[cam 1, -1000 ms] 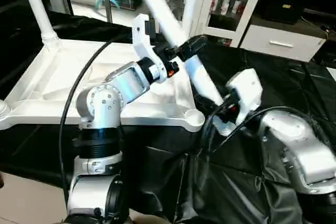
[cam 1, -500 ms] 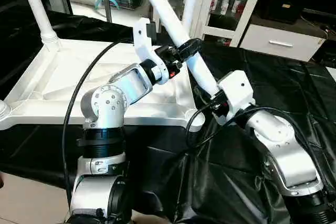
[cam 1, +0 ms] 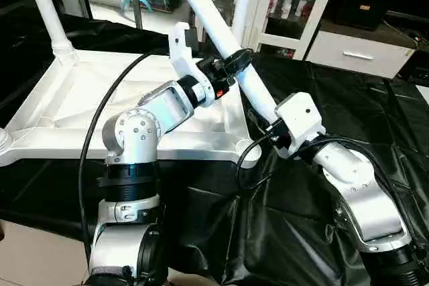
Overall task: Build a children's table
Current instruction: Pick table leg
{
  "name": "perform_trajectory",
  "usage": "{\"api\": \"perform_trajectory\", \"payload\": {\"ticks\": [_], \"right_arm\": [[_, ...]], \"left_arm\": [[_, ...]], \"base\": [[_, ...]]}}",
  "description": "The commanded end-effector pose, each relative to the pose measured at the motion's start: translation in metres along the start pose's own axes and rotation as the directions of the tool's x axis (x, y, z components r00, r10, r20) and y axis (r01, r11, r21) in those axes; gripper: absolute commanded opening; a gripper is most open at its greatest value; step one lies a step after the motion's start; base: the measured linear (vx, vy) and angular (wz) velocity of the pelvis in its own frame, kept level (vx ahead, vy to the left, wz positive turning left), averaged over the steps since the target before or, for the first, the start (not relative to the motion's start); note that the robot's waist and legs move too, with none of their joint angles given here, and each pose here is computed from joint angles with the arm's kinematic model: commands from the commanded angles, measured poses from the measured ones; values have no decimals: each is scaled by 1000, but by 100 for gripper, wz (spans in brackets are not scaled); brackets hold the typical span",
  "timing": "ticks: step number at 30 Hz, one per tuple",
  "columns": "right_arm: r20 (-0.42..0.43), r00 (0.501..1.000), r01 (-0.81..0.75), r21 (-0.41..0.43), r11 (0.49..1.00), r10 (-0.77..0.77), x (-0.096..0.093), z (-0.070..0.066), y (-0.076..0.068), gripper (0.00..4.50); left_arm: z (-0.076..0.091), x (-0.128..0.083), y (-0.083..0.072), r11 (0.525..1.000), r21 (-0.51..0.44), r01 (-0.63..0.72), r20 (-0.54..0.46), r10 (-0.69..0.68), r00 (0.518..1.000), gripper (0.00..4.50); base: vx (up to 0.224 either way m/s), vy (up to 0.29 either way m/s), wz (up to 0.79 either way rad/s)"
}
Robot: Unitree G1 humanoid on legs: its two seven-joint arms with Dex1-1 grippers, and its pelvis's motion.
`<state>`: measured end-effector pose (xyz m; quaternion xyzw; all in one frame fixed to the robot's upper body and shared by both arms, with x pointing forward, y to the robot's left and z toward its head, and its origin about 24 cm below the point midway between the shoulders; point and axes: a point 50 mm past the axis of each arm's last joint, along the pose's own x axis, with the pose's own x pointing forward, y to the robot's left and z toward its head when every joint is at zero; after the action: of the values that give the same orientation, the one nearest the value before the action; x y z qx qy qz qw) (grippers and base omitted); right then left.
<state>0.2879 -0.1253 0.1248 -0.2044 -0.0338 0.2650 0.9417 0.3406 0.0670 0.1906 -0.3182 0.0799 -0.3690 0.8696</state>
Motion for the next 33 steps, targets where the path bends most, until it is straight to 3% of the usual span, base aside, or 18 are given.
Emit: {"api": "perform_trajectory", "payload": {"ticks": [1, 2, 3, 7, 8, 9, 12, 13, 16, 18, 19, 20, 21, 26, 33], "right_arm": [[10, 1000, 0, -25, 1000, 0, 1, 0, -2, 183], [11, 1000, -1, -22, 1000, 1, 1, 0, -2, 183], [21, 1000, -8, -3, 1000, 8, 1, 1, -2, 218], [111, 991, -93, 150, 984, 77, 0, 11, 1, 270], [166, 972, -206, 239, 949, 169, -6, 17, 5, 270], [166, 972, -206, 239, 949, 169, -6, 17, 5, 288], [205, 928, -362, 287, 887, 312, -18, 22, 8, 310], [237, 906, -416, 347, 840, 351, -26, 24, 1, 318], [262, 900, -430, 397, 811, 349, -30, 26, -9, 340], [248, 944, -315, 466, 827, 219, -28, 27, -39, 362], [244, 948, -302, 472, 828, 206, -28, 27, -41, 372], [151, 985, -156, 575, 804, 83, -24, 19, -68, 379], [113, 991, -130, 613, 779, 77, -24, 16, -75, 395], [124, 970, -237, 685, 689, 210, -34, 18, -84, 438], [103, 951, -274, 716, 642, 292, -37, 21, -82, 450]], "left_arm": [[7, 4, -2, 1000, 2, 3, 27, -3, 1000, 180], [7, 4, -2, 1000, 2, 2, 28, -2, 1000, 179], [9, 4, -1, 1000, 0, -2, 34, 2, 999, 179], [15, 1, 6, 999, 8, -43, 61, 42, 997, 178], [18, -1, 11, 998, 16, -67, 74, 66, 995, 178], [18, -1, 11, 998, 16, -67, 74, 66, 995, 177], [22, -3, 16, 995, 31, -91, 86, 88, 992, 177], [25, -4, 19, 995, 35, -97, 91, 94, 991, 177], [26, -5, 20, 995, 39, -93, 90, 90, 992, 177], [29, -6, 19, 997, 50, -58, 77, 54, 996, 177], [29, -6, 19, 997, 52, -53, 75, 50, 996, 177], [29, -8, 15, 997, 81, 0, 37, -3, 999, 177], [28, -9, 13, 995, 93, 27, 16, -29, 999, 177], [27, -11, 3, 982, 137, 129, -45, -124, 991, 177], [29, -11, 2, 976, 154, 154, -60, -146, 987, 177]], "base": [[0, 0, 0], [0, 0, 0], [0, 0, 0], [0, 0, 0], [0, 0, 0], [0, 0, 0], [0, 0, 0], [0, 0, 0], [0, 0, 0], [0, 0, 0], [0, 0, 0], [0, 0, 0], [0, 0, 0], [0, 0, 0], [0, 0, 0]]}}
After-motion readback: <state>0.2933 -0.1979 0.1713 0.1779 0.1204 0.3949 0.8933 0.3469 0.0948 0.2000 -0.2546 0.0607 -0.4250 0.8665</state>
